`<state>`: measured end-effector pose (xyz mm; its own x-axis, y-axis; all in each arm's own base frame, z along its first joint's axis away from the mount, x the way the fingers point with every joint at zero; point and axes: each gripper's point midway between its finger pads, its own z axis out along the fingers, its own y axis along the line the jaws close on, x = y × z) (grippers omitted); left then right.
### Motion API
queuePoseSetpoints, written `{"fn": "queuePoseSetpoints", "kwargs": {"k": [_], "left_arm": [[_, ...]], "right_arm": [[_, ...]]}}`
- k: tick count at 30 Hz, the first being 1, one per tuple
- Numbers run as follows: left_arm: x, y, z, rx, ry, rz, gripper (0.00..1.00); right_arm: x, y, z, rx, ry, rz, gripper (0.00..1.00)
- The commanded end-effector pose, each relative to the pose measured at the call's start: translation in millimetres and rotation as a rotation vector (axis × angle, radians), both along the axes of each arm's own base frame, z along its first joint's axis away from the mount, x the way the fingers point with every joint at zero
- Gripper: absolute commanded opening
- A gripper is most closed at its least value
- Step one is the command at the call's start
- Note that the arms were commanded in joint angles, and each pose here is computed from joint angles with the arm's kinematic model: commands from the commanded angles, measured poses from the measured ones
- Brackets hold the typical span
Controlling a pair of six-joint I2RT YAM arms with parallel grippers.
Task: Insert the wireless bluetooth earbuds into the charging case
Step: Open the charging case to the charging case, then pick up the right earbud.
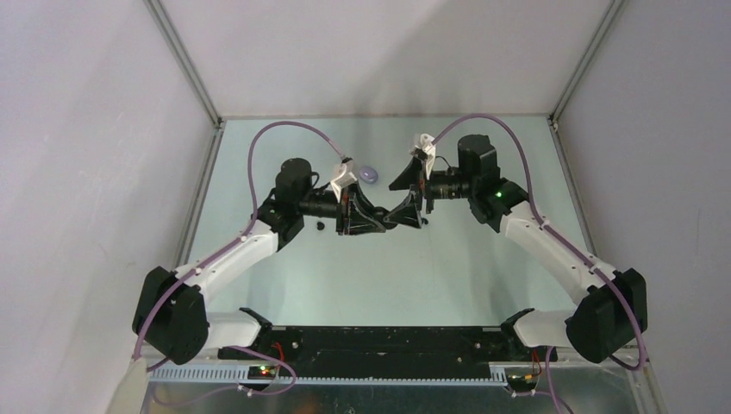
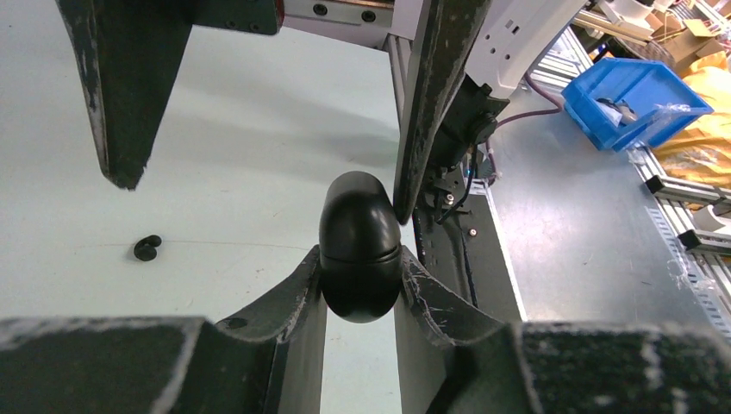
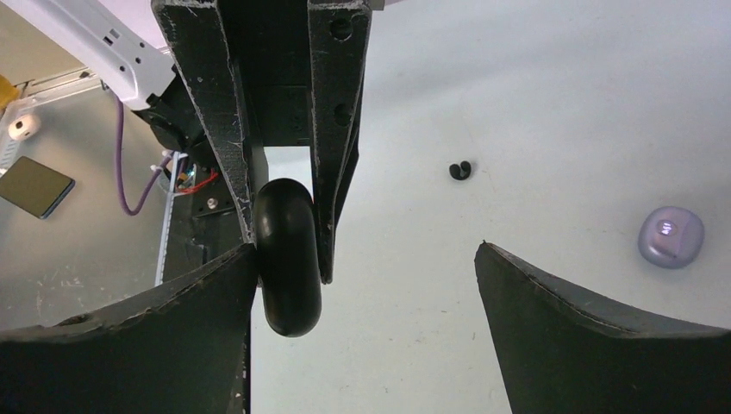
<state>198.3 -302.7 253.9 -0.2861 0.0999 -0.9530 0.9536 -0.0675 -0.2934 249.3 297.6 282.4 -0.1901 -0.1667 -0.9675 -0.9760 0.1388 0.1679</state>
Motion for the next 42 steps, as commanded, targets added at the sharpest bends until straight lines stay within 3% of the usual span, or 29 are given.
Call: {"fn": "queuePoseSetpoints", "kwargs": {"k": [1, 14, 18, 25, 28, 35, 39, 42], "left_arm": [[-8, -3, 27, -0.05, -0.086, -0.063, 0.02], [-8, -3, 25, -0.037, -0.075, -0.069, 0.01], [-5, -1, 18, 0.011, -0.081, -0.065, 0.0], [0, 10, 10, 0.072, -0.159, -0.042, 0.0], [5, 16, 12, 0.113, -0.245, -0.041, 0.0], [1, 39, 15, 0.197, -0.283, -0.059, 0.0], [-7, 51, 7, 0.233, -0.28, -0.079, 0.0], [-10, 58, -6, 0.244, -0.254, -0.081, 0.0]], "right_arm": [[15, -16, 17, 0.007, -0.101, -0.084, 0.99], [-1, -29, 34, 0.015, -0.198, -0.047, 0.99], [5, -44, 45, 0.018, -0.232, -0.107, 0.99], [43, -90, 32, 0.026, -0.098, -0.231, 0.97], [68, -101, -10, -0.074, -0.022, -0.315, 0.95], [109, -126, -96, -0.336, 0.058, -0.42, 0.91], [135, -149, -139, -0.574, 0.127, -0.517, 0.88], [146, -156, -170, -0.742, 0.172, -0.489, 0.88]]}}
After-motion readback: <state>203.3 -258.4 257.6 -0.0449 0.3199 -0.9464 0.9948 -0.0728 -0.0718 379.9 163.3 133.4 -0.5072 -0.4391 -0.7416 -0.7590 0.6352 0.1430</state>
